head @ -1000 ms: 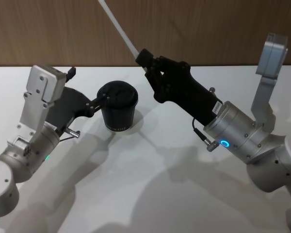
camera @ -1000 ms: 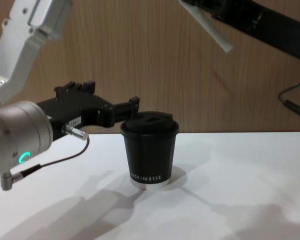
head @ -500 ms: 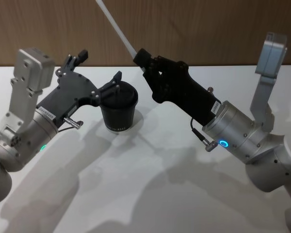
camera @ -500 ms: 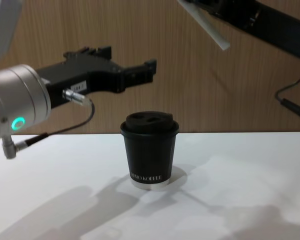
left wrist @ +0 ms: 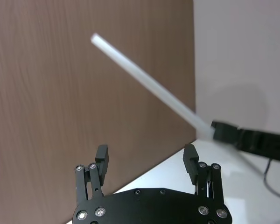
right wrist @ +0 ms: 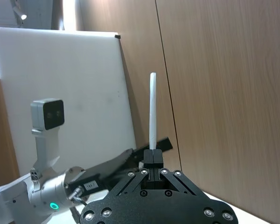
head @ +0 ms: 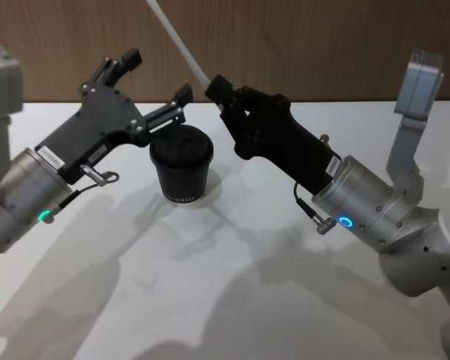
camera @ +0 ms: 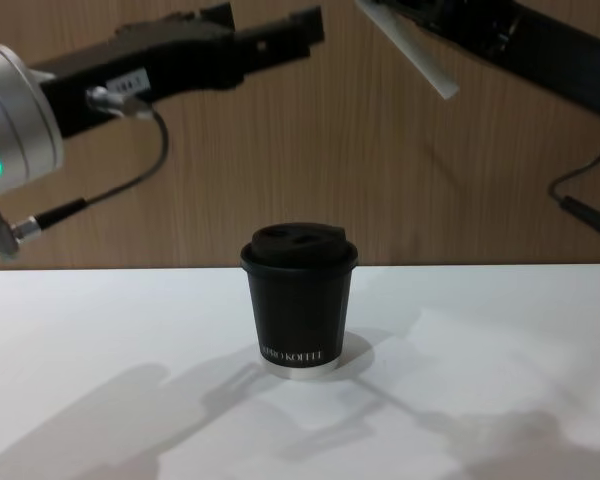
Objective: Pick up the straw with one hand, pass it to the other hand, and insert it into the cup.
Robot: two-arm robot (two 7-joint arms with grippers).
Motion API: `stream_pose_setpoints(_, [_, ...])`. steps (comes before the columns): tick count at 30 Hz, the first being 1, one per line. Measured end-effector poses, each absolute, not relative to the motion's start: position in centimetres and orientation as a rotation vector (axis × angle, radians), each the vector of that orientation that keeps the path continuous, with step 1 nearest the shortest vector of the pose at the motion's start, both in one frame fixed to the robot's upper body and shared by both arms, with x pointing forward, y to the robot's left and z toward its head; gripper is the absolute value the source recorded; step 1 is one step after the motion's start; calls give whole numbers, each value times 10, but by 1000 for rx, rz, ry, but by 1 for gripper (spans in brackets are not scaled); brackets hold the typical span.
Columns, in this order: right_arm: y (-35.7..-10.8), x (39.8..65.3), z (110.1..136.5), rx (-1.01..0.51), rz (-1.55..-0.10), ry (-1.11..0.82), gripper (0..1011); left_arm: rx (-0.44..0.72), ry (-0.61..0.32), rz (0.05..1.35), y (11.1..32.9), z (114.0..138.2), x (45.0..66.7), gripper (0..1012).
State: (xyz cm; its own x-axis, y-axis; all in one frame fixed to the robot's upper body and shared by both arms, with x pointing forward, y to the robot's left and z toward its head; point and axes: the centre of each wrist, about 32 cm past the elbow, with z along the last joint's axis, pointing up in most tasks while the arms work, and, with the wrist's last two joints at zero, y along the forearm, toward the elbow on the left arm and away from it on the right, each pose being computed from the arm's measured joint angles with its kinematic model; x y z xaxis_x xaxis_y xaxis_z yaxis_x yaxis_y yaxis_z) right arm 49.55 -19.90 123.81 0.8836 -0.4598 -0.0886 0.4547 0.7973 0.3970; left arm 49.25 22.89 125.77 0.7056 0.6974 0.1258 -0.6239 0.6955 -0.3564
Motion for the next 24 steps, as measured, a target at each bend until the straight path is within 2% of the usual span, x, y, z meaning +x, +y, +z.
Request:
stream_pose_setpoints(9, [-199,495,1238,423,-490,-12,0,-383,-235,685,243,1264,489,1003])
stream_pose_setpoints(24, [-199,495,1238,424,-490,-12,0,-459,-199,608,258,1268,489,1002])
